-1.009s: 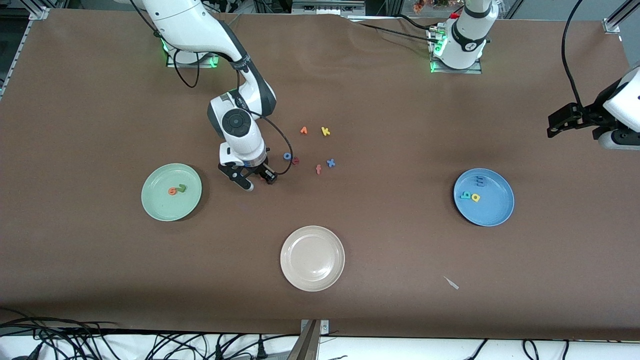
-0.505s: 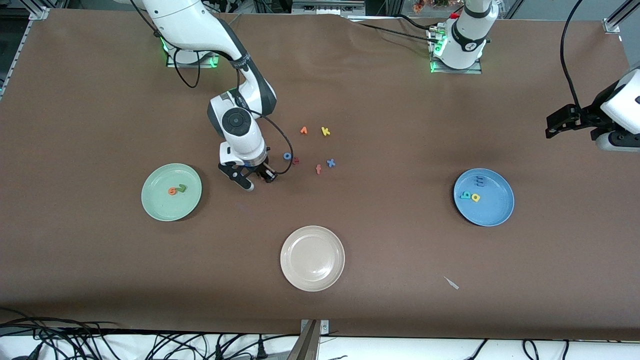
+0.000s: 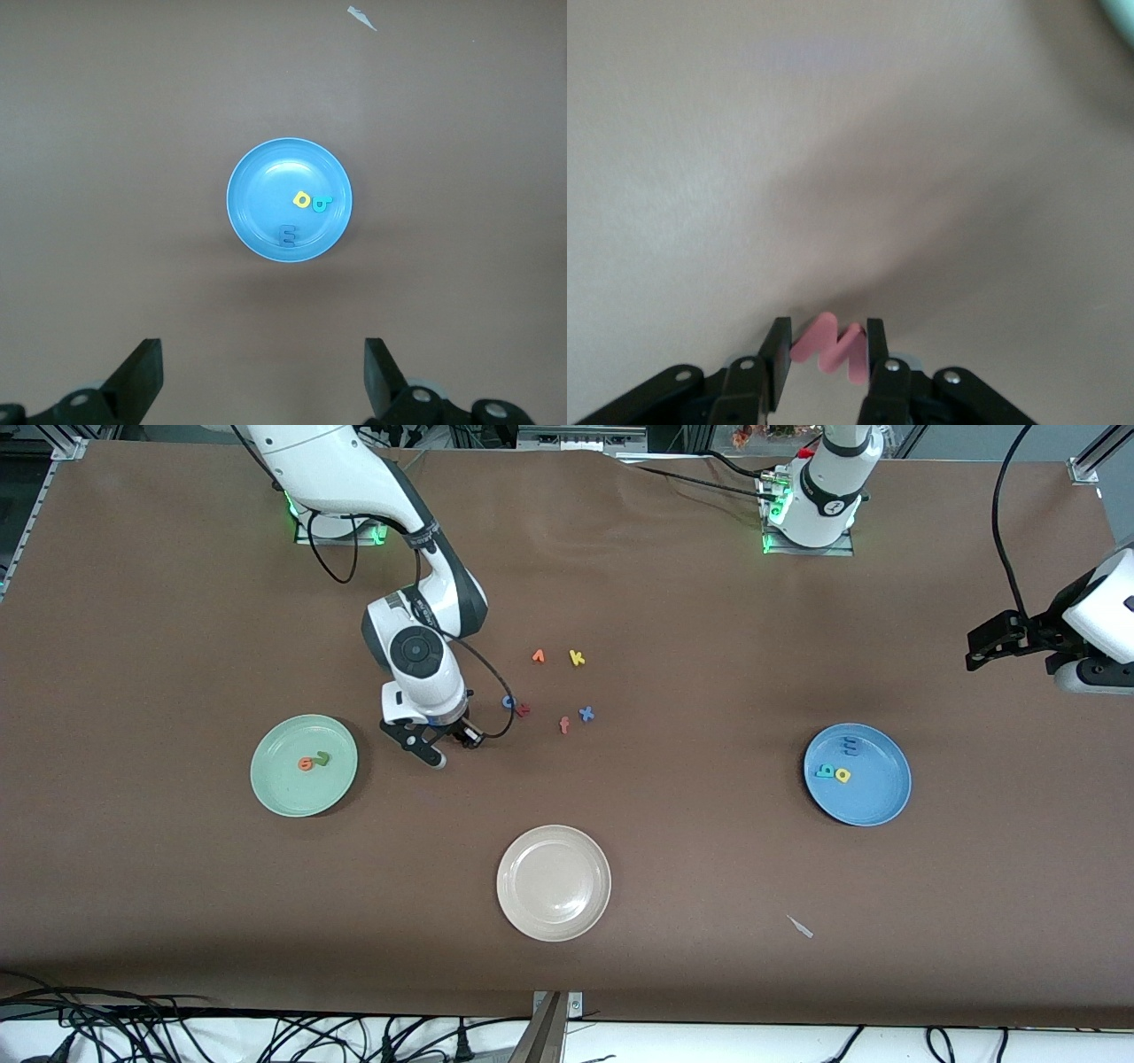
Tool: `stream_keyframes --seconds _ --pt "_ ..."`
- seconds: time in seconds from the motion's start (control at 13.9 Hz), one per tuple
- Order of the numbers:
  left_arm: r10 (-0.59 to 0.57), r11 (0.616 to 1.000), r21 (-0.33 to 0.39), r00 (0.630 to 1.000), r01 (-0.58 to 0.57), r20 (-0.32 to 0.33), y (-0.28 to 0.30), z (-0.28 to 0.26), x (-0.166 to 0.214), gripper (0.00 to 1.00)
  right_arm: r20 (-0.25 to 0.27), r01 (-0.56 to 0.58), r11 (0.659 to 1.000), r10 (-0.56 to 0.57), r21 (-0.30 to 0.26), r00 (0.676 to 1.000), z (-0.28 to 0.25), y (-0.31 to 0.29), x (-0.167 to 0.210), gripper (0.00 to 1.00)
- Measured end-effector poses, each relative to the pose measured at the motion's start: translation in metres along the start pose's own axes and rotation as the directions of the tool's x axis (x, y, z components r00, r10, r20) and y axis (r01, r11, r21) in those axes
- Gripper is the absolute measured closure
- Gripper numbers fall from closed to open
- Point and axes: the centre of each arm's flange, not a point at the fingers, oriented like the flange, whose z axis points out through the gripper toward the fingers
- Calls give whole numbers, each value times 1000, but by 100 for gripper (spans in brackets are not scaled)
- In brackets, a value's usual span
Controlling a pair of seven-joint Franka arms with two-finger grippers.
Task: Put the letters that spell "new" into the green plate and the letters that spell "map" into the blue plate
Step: 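Carry the pink m to the green plate with the right gripper and release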
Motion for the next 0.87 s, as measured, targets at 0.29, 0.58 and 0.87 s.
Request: stream_keyframes --seconds 0.29,0.58,0.87 --pt "0 1000 0 1000 0 0 0 0 0 0 27 157 984 -156 -79 987 -43 24 51 62" --pt "1 1000 -1 1000 -1 5 0 3 1 0 50 346 931 -342 -115 938 -72 83 121 62" --pt "1 1000 -1 1000 -1 7 0 6 3 0 67 451 885 -446 -114 892 -79 141 163 62"
